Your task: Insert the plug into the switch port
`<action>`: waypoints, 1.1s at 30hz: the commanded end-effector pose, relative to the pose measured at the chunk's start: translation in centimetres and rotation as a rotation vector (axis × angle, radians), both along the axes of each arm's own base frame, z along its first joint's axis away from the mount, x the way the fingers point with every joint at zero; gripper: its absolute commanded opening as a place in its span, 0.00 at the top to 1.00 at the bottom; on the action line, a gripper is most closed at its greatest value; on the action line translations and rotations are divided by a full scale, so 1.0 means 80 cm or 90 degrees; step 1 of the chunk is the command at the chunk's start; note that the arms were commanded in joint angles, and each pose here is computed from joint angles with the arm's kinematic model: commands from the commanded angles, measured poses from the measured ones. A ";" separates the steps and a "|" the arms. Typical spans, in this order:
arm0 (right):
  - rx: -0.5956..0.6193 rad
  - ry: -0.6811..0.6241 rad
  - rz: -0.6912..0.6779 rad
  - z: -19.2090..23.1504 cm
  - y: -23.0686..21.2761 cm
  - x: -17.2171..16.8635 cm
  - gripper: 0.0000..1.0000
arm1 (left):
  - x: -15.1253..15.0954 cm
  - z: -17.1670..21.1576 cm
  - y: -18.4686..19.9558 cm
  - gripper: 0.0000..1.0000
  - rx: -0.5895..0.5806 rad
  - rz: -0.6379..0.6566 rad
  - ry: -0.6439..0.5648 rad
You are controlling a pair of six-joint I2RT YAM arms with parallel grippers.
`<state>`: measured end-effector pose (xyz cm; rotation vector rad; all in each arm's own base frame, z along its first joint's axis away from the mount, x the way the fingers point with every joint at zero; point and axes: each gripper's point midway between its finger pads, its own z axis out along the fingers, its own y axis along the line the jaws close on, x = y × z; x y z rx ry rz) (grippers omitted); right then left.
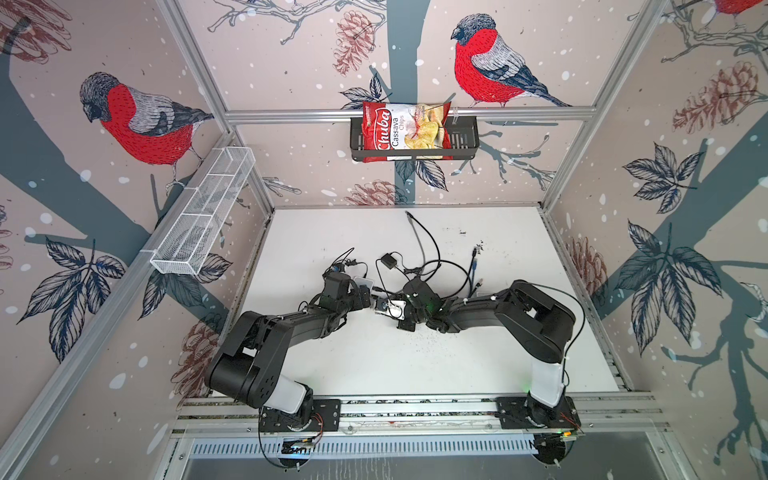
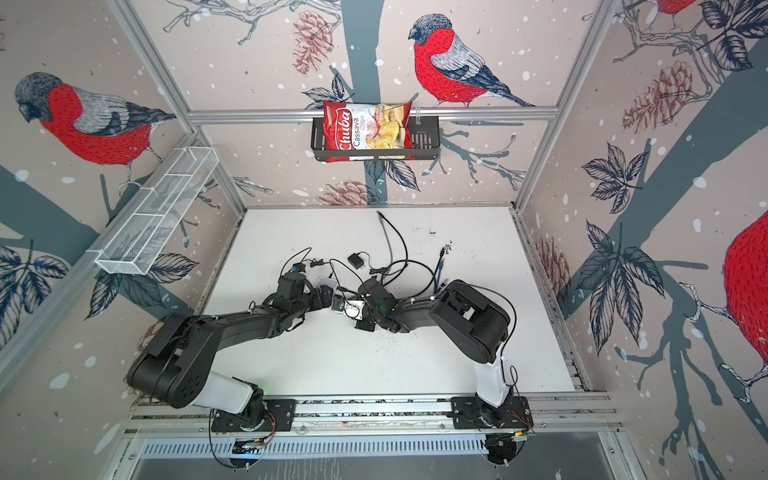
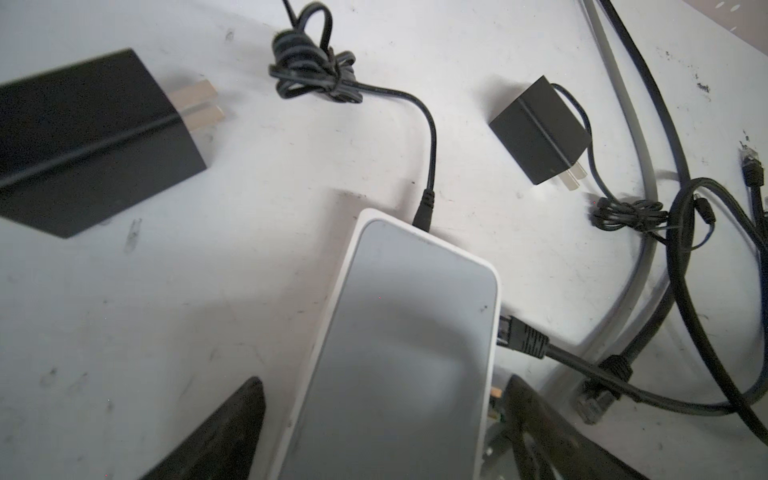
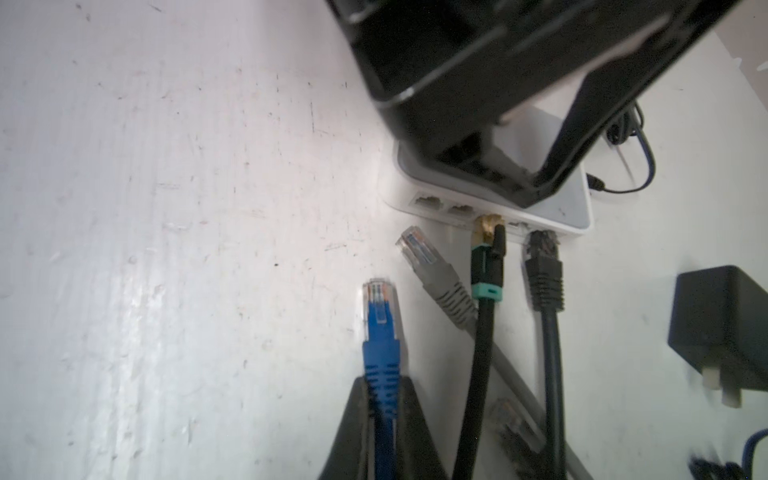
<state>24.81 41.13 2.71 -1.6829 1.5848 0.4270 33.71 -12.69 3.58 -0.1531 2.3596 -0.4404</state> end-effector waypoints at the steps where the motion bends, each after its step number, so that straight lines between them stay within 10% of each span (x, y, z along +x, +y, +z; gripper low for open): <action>1: 0.049 0.000 -0.025 0.019 0.019 0.013 1.00 | 0.009 0.012 -0.001 0.11 -0.001 -0.003 -0.036; 33: 0.040 -0.005 -0.035 0.012 0.029 0.021 1.00 | 0.002 -0.006 0.000 0.39 -0.015 -0.001 -0.025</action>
